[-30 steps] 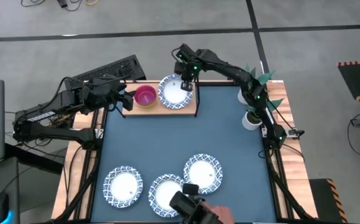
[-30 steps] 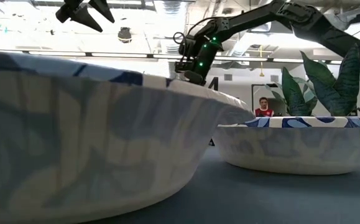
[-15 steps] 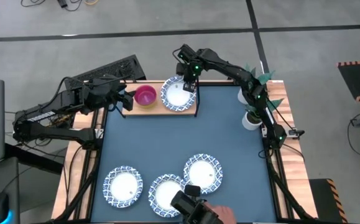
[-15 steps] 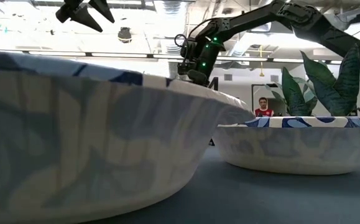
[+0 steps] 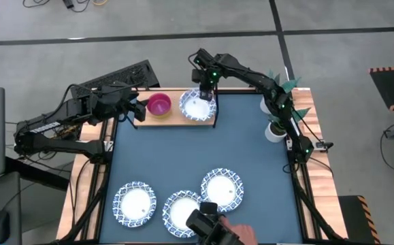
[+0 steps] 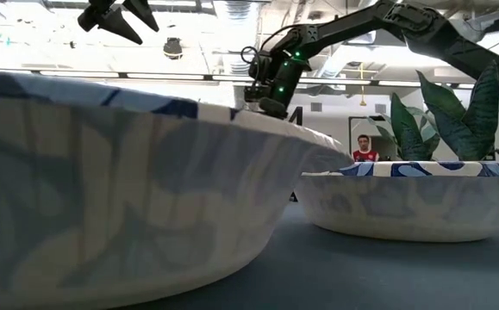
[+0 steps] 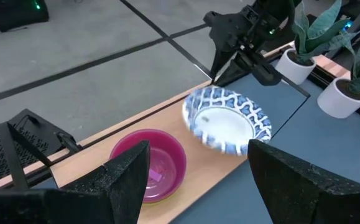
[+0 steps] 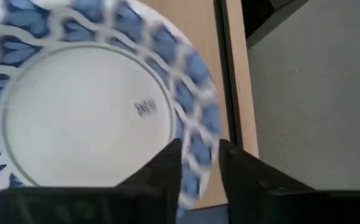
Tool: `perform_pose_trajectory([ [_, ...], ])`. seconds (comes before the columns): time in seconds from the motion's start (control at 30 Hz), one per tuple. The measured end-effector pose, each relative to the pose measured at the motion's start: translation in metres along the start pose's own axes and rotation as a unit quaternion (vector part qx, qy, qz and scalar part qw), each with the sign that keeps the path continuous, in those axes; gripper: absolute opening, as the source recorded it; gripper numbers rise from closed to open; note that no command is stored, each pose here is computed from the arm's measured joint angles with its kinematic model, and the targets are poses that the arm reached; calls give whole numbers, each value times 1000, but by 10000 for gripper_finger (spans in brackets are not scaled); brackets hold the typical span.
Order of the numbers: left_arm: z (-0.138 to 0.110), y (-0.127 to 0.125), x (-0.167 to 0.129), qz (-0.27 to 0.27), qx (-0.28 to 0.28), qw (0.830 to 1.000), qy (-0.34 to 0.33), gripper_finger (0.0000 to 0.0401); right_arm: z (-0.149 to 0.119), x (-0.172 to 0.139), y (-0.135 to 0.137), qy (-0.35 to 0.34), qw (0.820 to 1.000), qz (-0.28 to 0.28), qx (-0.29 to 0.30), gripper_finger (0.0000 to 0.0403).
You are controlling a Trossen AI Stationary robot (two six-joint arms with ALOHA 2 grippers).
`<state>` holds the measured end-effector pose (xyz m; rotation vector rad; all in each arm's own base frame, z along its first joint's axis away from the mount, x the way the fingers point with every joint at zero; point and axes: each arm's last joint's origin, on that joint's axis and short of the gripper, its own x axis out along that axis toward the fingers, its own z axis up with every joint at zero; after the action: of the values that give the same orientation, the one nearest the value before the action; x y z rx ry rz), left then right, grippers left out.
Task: Place and stack bowls onto a shelf
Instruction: Put the white bowl on the shelf, then stack the white bowl on top of the other white bowl on the shelf
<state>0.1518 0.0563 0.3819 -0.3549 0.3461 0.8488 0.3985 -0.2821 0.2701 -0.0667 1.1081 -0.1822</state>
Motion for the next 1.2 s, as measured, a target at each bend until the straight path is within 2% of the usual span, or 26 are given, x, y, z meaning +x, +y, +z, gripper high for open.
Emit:
perform_pose_trajectory([
  [0.2, 0, 0, 0, 3, 7, 1000, -2, 255, 4, -3, -2, -21, 999, -12, 33, 191],
  [0.37, 0, 0, 0, 4, 14, 1000, -3, 255, 16, -43, 6, -73, 996, -33, 37, 208],
  [0.53, 0, 0, 0, 7, 22, 1000, -3, 255, 30, -89, 35, -119, 991, -30, 53, 207],
  [0.67, 1, 1, 0, 15, 22, 1000, -8, 255, 44, -98, 72, -129, 991, -10, 10, 206],
  [0.83, 0, 0, 0, 6, 21, 1000, -4, 255, 49, -81, 118, -68, 995, 22, -64, 205],
  [0.93, 0, -1, 0, -17, 20, 1000, 7, 255, 42, -86, 140, -18, 995, 55, -82, 205],
  [1.1, -1, -2, 0, -30, 21, 999, 12, 255, 21, -102, 161, 85, 985, 148, -7, 205],
  [1.2, -1, -2, 0, -30, 21, 999, 12, 255, 14, -96, 174, 131, 978, 164, 21, 205],
])
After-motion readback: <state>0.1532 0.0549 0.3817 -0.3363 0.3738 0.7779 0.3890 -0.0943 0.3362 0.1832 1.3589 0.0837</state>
